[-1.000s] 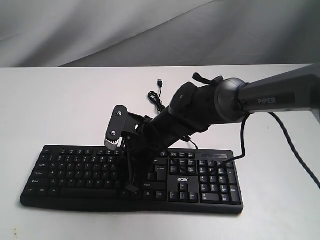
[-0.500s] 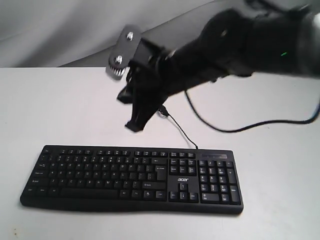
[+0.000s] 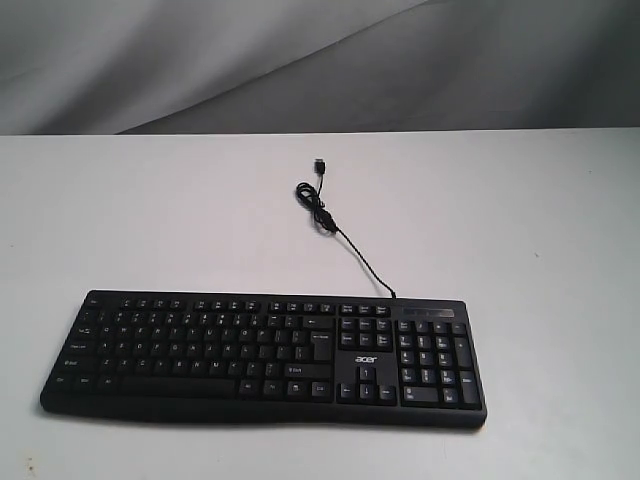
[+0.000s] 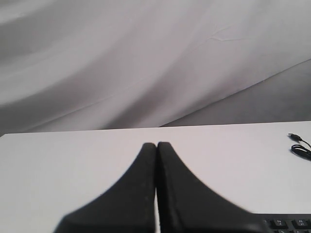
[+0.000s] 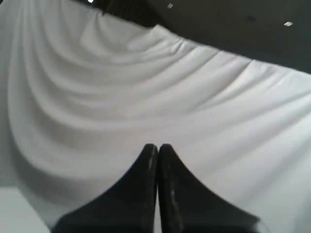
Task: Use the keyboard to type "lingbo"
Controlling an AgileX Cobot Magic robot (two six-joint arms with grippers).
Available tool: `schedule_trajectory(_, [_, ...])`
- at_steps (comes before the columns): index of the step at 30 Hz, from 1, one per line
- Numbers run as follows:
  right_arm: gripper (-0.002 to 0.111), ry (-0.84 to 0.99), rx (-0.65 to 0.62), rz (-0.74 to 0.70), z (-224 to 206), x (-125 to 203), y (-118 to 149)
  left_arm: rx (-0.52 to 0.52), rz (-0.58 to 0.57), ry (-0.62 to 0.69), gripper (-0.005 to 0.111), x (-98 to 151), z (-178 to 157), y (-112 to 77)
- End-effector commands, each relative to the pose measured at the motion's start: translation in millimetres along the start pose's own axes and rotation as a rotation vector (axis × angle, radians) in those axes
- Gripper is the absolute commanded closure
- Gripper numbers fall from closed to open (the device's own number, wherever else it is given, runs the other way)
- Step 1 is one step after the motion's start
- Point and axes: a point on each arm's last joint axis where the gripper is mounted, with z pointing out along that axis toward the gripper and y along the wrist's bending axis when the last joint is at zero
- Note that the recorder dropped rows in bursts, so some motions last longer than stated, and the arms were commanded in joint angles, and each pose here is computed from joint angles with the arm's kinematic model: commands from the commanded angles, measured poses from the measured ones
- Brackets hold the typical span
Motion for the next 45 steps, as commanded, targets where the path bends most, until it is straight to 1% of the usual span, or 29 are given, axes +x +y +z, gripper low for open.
schedule_trajectory(1, [0.108, 0.038, 0.099, 0.138, -54, -10, -7, 0.007, -0.002, -0.010, 0.106, 0, 0, -0.5])
schedule_trajectory(5, [0.108, 0.247, 0.217, 0.217, -74, 9, -13, 0.007, -0.002, -0.010, 0.106, 0, 0, -0.5])
schedule_trajectory(9, [0.108, 0.354, 0.348, 0.185, -83, 33, -8, 0.007, -0.002, -0.010, 0.106, 0, 0, -0.5])
schedule_trajectory(11, [0.108, 0.384, 0.425, 0.166, -86, 54, 0, 0.007, -0.002, -0.010, 0.106, 0, 0, -0.5])
schedule_trajectory(15, [0.108, 0.352, 0.559, 0.138, -97, 97, 19, 0.007, -0.002, -0.010, 0.106, 0, 0, -0.5])
schedule_trajectory(19, [0.108, 0.298, 0.637, 0.128, -110, 150, 41, 0.007, -0.002, -0.010, 0.106, 0, 0, -0.5])
schedule_trajectory(24, [0.108, 0.310, 0.687, 0.105, -127, 198, 62, 0.007, -0.002, -0.010, 0.106, 0, 0, -0.5])
schedule_trajectory(28, [0.108, 0.407, 0.711, 0.110, -133, 228, 69, 0.007, -0.002, -0.010, 0.106, 0, 0, -0.5])
schedule_trajectory(31, [0.108, 0.460, 0.712, 0.131, -135, 239, 72, 0.007, -0.002, -0.008, 0.106, 1, 0, -0.5])
schedule_trajectory(37, [0.108, 0.530, 0.705, 0.219, -141, 267, 82, 0.007, -0.002, -0.010, 0.106, 0, 0, -0.5])
schedule_trajectory(38, [0.108, 0.527, 0.707, 0.227, -141, 267, 82, 0.007, -0.002, -0.010, 0.106, 0, 0, -0.5])
schedule_trajectory(39, [0.108, 0.547, 0.707, 0.244, -142, 269, 83, 0.007, -0.002, -0.010, 0.106, 0, 0, -0.5])
schedule_trajectory(40, [0.108, 0.603, 0.703, 0.265, -144, 274, 85, 0.007, -0.002, -0.010, 0.106, 0, 0, -0.5])
schedule_trajectory(45, [0.108, 0.681, 0.698, 0.300, -148, 280, 88, 0.007, -0.002, -0.010, 0.106, 0, 0, -0.5])
